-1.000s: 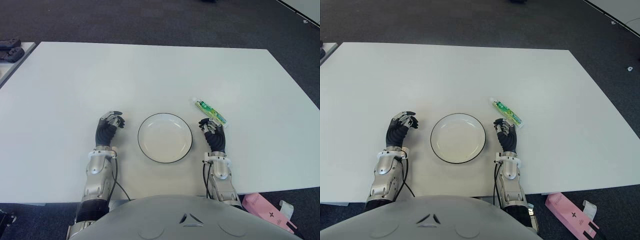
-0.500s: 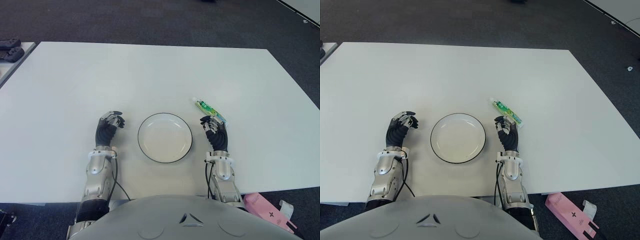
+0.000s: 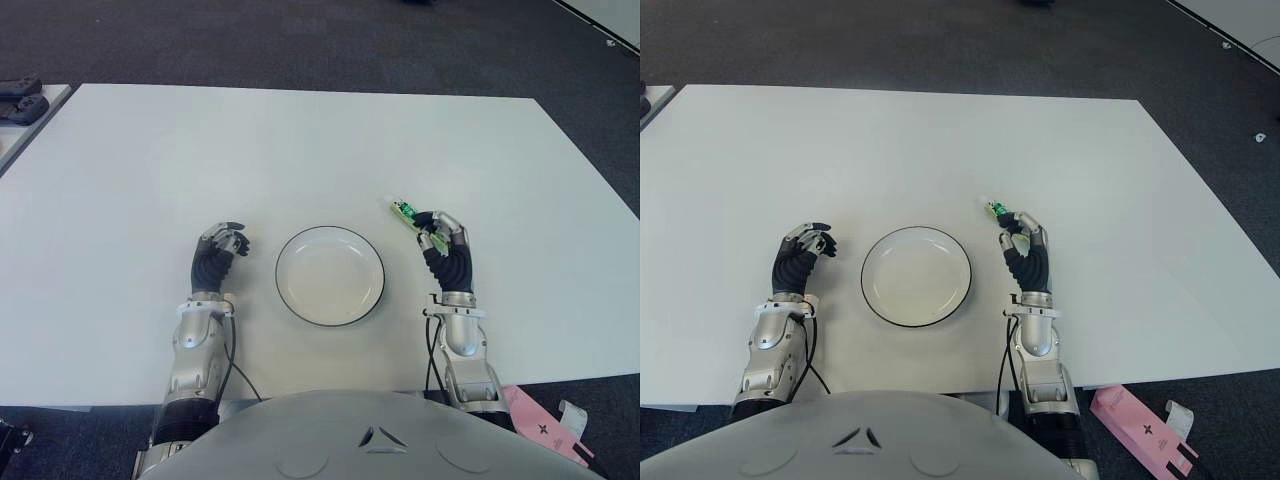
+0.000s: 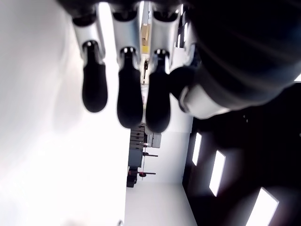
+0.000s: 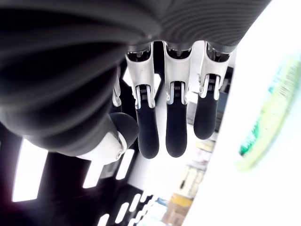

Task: Put the toothpaste on the table into the plate.

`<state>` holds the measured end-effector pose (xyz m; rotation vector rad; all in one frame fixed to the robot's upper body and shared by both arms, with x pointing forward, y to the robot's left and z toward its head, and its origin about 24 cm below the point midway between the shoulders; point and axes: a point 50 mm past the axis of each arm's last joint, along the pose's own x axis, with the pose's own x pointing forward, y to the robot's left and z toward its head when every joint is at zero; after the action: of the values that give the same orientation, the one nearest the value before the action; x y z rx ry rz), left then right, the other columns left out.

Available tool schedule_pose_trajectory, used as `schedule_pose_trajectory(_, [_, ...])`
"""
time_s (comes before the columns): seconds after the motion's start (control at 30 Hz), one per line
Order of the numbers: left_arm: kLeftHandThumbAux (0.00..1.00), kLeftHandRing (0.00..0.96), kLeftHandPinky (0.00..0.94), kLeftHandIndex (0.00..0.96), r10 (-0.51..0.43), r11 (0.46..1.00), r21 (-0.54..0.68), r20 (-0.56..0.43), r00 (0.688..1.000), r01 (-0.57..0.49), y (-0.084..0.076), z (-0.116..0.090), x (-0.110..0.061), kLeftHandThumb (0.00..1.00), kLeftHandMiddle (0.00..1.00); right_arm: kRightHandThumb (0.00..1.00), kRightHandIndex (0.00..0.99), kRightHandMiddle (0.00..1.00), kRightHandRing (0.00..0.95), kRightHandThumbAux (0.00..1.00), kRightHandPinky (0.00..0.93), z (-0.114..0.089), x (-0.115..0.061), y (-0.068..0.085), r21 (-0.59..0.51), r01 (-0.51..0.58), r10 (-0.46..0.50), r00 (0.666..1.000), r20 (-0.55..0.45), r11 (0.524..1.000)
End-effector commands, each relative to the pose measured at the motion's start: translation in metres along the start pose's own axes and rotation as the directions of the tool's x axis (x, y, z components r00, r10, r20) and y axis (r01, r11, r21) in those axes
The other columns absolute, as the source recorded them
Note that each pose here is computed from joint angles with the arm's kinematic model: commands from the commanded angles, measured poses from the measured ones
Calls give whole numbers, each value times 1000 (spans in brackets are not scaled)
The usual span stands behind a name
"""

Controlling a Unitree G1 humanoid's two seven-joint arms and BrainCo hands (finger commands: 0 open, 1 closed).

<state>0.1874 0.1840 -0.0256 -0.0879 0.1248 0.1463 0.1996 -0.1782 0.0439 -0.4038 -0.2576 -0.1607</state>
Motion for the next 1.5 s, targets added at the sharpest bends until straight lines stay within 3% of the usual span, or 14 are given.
schedule_pose_trajectory(0.03, [719,594,566,431,14,1000,2,-88,996,-14,1,-16,-7,703,593,706,412,416,397,732,366,9,16,-11,-57,15,-10,997,81,998])
schedule_pose_trajectory(0.27, [719,595,568,431,15,1000,-8,-87,996,-15,1,-16,-7,703,595,702,409,394,377,728,360,17,30,-18,-102,23,-5,985,175,995])
schedule_pose_trajectory(0.5, [720,597,571,431,22,1000,-7,-97,995,-23,1,-16,-7,703,592,699,404,281,282,723,258,19,46,-22,-200,34,16,970,241,979])
schedule_pose_trajectory(0.6, [720,599,572,431,24,1000,-8,-99,995,-25,1,-16,-7,703,593,616,218,179,185,626,170,17,55,-26,-261,33,30,972,233,965])
schedule_pose_trajectory(0.8, [720,599,569,431,30,1000,-3,-106,994,-31,2,-15,-7,704,595,550,92,71,74,515,72,15,73,-31,-333,13,65,973,221,943])
schedule_pose_trajectory(0.97, [720,599,570,431,28,1000,-8,-102,994,-29,2,-15,-8,704,594,531,18,11,11,449,16,11,80,-31,-388,-40,119,976,181,921])
schedule_pose_trajectory(1.2, [720,605,584,432,33,999,-8,-103,994,-34,2,-15,-9,703,603,524,1,0,0,328,0,-5,95,-26,-448,-150,195,979,57,881])
schedule_pose_trajectory(1.3, [720,608,586,432,38,999,-5,-107,993,-39,3,-14,-9,703,607,530,0,0,0,298,0,-17,103,-24,-482,-195,223,975,2,854])
schedule_pose_trajectory(1.5, [720,611,585,432,37,999,-22,-105,994,-39,2,-14,-10,703,614,531,0,0,0,213,0,-19,110,-19,-567,-250,280,959,-35,785])
